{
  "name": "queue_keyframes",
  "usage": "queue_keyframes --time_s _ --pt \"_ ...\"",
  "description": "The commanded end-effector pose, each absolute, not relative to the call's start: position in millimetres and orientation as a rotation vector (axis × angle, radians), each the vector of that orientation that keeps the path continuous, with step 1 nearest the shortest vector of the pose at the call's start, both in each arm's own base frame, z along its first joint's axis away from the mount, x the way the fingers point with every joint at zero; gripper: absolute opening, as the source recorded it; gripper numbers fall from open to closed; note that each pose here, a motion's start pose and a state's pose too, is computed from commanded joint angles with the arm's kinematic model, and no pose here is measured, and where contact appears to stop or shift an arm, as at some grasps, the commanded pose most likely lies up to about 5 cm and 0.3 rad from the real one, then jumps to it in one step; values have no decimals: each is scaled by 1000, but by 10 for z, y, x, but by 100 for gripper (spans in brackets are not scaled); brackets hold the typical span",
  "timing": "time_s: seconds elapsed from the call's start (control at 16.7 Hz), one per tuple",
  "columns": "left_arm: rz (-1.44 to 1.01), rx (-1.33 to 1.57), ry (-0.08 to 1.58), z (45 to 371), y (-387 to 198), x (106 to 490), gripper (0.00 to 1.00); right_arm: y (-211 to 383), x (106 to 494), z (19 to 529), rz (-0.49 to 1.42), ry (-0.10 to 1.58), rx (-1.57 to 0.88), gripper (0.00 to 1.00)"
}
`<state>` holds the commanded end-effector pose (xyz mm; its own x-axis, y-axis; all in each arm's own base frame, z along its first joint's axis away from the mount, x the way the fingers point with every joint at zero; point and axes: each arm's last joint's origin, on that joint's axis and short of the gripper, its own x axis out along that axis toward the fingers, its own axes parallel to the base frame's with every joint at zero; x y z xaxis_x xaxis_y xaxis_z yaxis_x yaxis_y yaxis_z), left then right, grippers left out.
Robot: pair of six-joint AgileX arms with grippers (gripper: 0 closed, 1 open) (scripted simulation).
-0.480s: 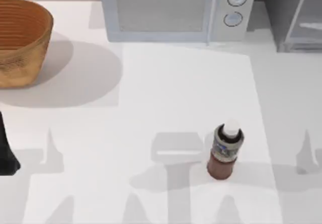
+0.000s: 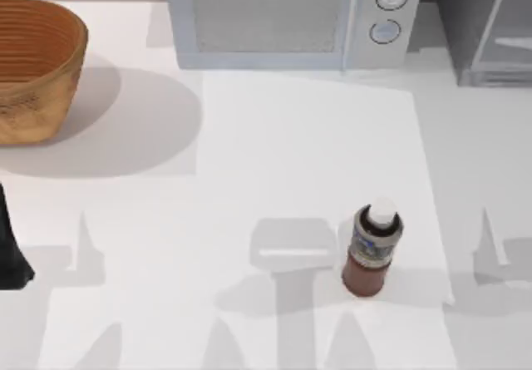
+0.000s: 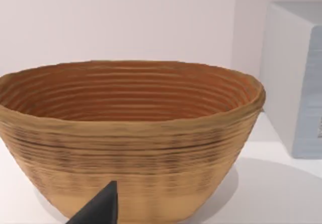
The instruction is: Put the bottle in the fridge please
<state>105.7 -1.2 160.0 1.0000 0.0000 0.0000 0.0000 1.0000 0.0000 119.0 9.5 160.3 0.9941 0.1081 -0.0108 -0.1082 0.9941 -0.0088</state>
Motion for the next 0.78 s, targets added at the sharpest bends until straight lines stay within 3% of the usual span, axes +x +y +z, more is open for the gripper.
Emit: queue_keyframes --time_s 0.78 --pt "0 0 0 1600 -12 1057 100 786 1479 1052 628 174 -61 100"
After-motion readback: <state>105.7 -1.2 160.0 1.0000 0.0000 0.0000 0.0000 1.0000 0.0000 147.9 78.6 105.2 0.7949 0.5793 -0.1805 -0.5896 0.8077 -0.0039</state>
